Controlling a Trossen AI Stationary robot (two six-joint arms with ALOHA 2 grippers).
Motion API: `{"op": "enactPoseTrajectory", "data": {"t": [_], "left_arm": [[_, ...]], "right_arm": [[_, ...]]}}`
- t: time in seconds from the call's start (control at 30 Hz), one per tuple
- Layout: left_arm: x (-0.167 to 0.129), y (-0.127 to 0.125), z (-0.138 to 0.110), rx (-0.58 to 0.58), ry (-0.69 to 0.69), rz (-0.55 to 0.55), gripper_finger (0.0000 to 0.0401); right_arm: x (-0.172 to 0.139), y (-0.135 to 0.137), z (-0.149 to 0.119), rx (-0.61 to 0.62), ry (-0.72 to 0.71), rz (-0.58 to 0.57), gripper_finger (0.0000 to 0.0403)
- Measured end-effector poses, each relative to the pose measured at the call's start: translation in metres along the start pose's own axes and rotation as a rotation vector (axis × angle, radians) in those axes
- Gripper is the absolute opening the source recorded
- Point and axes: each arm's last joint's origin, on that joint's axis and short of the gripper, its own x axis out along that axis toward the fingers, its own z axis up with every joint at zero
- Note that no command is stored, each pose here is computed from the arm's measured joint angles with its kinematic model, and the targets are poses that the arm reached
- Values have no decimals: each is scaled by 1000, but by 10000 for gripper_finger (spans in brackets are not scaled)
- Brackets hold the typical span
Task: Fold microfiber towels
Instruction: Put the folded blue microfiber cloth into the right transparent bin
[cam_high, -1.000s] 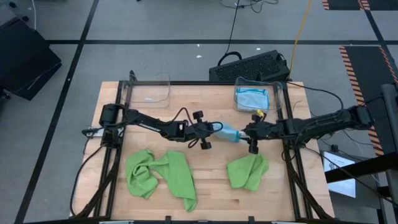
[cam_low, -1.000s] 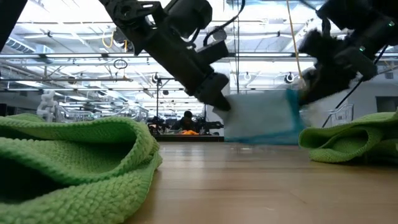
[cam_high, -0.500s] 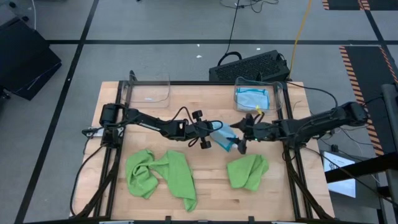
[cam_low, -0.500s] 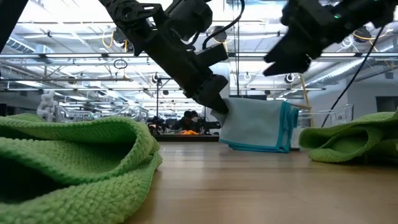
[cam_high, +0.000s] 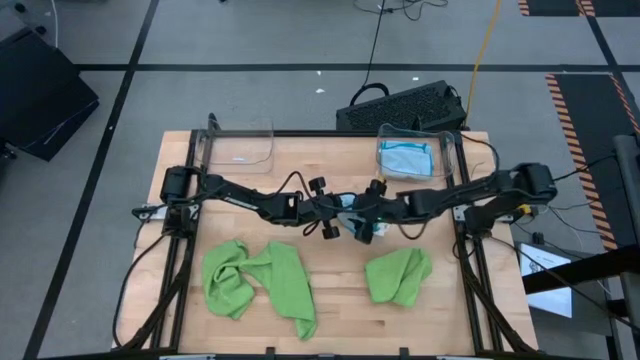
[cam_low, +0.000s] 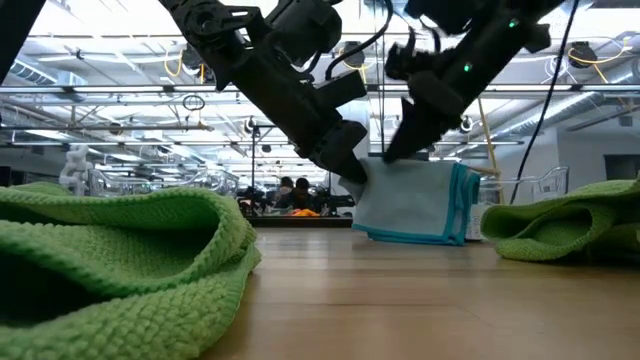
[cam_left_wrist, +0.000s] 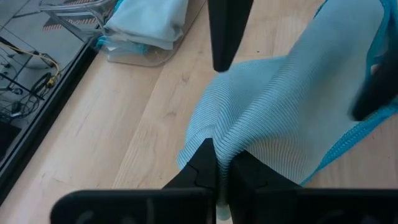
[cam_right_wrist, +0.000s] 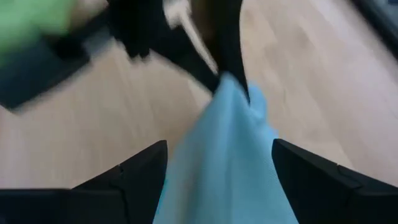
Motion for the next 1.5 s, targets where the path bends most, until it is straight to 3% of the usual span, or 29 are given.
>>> {"op": "enactPoseTrajectory", "data": {"t": [0.13, 0.37, 0.63, 0.83, 1.03, 1.27, 1.5], "left_arm": [[0, 0, 0, 0, -1, -4, 11], [0, -1, 1, 4, -9, -16, 13], [0, -1, 1, 0, -9, -15, 10], [0, -1, 1, -6, -10, -30, 20], [-1, -3, 2, -38, -16, -40, 68], [-2, -5, 1, -90, -10, -43, 159], [-2, -5, 2, -108, -13, -45, 201]], "right_arm": [[13, -1, -5, -9, 79, 47, 264], [22, -3, -9, -13, 110, 28, 219], [24, -10, -9, 10, 126, 20, 103], [20, -13, -17, -27, 215, 22, 13], [-2, -22, -20, -165, 285, 11, 14], [-53, -47, -15, -309, 250, -63, 9], [-96, -80, -15, -450, 223, -268, 9]]}}
